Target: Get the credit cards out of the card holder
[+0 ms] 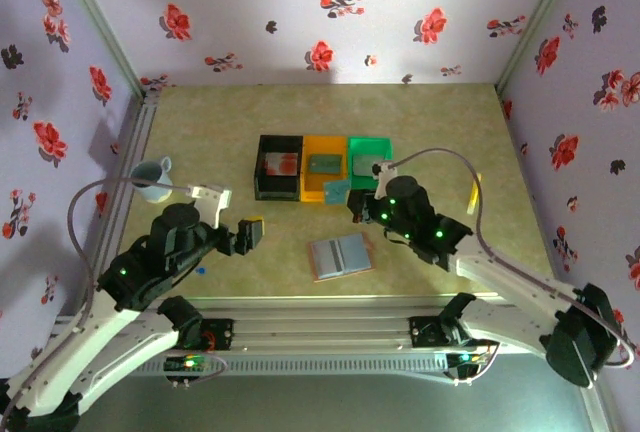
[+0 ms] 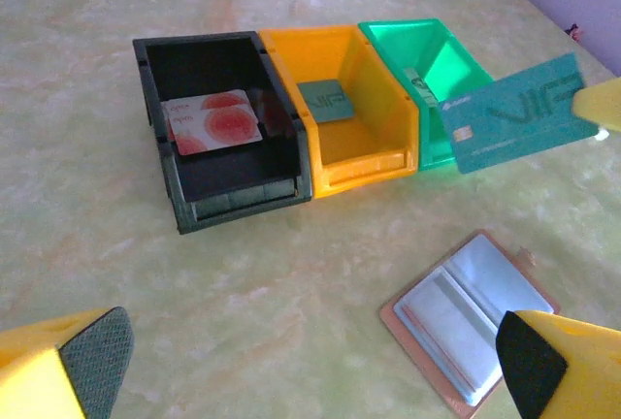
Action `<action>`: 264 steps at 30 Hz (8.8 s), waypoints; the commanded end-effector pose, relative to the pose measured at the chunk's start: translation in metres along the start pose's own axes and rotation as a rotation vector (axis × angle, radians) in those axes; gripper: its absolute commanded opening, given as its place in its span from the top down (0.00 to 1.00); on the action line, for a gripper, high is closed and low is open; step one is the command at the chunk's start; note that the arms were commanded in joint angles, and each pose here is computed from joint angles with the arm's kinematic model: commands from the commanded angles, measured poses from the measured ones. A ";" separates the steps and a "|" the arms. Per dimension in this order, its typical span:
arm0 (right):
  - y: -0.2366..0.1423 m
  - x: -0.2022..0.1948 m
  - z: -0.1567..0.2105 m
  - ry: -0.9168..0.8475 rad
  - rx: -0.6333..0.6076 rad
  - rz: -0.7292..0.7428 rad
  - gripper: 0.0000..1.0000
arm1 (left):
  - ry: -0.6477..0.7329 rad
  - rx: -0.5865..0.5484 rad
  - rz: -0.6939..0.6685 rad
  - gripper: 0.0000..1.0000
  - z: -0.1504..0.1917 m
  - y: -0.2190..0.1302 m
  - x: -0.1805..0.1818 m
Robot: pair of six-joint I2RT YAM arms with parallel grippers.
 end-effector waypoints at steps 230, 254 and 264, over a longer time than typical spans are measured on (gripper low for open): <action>0.047 -0.055 0.139 0.297 0.379 0.143 0.76 | -0.422 0.765 -0.159 0.10 0.143 0.128 -0.079; 0.050 -0.062 0.153 0.310 0.411 0.136 0.82 | -0.381 0.877 -0.196 0.17 0.176 0.145 -0.086; 0.049 -0.057 0.152 0.314 0.413 0.105 0.79 | -0.367 0.916 -0.201 0.20 0.195 0.151 -0.090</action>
Point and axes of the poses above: each hand's point on the last joint's axis, 136 mm out from that joint toward the fingers, its own y axis out along the fingers, its own x axis along the line the jaws close on, z = x × y, the point moved 3 cm from there along -y, back along the fingers, and after that the axes turned 2 degrees about y, right-handed, at the moved point
